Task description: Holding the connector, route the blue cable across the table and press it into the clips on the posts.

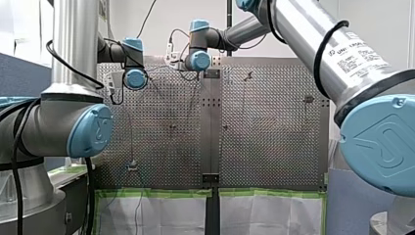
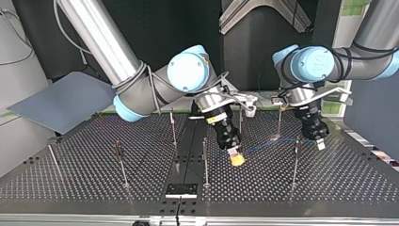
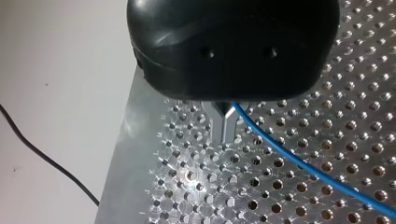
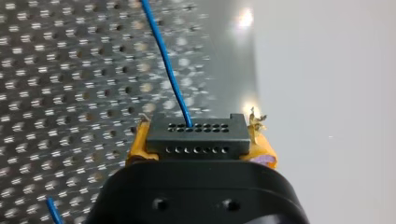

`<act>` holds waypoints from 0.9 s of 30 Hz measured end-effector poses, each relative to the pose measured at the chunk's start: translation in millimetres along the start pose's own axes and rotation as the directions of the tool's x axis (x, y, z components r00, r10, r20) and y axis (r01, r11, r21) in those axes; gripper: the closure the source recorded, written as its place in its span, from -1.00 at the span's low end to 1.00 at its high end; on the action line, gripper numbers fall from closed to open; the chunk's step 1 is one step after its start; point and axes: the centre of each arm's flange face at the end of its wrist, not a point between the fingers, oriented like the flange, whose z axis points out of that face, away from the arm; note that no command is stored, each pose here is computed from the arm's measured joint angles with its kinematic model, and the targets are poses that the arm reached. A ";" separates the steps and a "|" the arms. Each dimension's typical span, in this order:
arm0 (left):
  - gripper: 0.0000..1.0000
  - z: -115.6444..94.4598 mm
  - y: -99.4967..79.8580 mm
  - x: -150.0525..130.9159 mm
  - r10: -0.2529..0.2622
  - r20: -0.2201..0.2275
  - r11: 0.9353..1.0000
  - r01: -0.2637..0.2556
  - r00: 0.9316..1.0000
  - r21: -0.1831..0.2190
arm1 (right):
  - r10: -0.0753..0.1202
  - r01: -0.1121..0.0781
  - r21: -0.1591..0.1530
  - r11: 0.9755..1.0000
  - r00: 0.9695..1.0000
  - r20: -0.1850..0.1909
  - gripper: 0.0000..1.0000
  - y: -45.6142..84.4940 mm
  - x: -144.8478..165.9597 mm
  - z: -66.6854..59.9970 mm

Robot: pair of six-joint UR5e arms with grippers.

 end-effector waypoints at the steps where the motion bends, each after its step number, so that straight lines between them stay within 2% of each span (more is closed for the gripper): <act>1: 1.00 2.6 0.4 1.4 -0.001 -0.001 1.000 0.001 1.000 0.003 | 0.000 0.000 0.001 1.000 1.000 -0.009 1.00 -0.5 4.4 1.4; 5: 1.00 12.4 2.9 12.2 0.003 -0.017 1.000 -0.003 1.000 0.015 | -0.001 0.001 -0.006 1.000 0.999 -0.042 1.00 -1.2 21.1 6.4; 10: 1.00 21.5 8.4 20.5 -0.006 -0.018 1.000 0.006 1.000 0.022 | -0.006 0.005 -0.025 1.000 0.999 -0.051 1.00 0.2 27.1 8.2; 15: 1.00 34.4 18.1 18.2 -0.025 0.005 0.999 0.024 1.000 0.039 | -0.016 0.014 -0.048 0.999 0.999 -0.035 1.00 3.0 18.2 9.3; 19: 1.00 38.3 17.1 18.2 -0.036 0.008 0.997 0.035 0.999 0.074 | -0.024 0.023 -0.069 0.997 1.000 -0.014 1.00 6.0 6.3 10.3; 24: 1.00 39.8 9.1 35.3 -0.037 -0.028 0.991 0.040 0.999 0.129 | -0.029 0.029 -0.095 0.995 1.000 -0.001 1.00 9.9 -0.7 10.8; 27: 1.00 41.4 8.6 48.7 -0.032 -0.050 0.989 0.039 0.998 0.143 | -0.031 0.031 -0.103 0.994 1.000 0.000 1.00 10.9 -1.2 10.8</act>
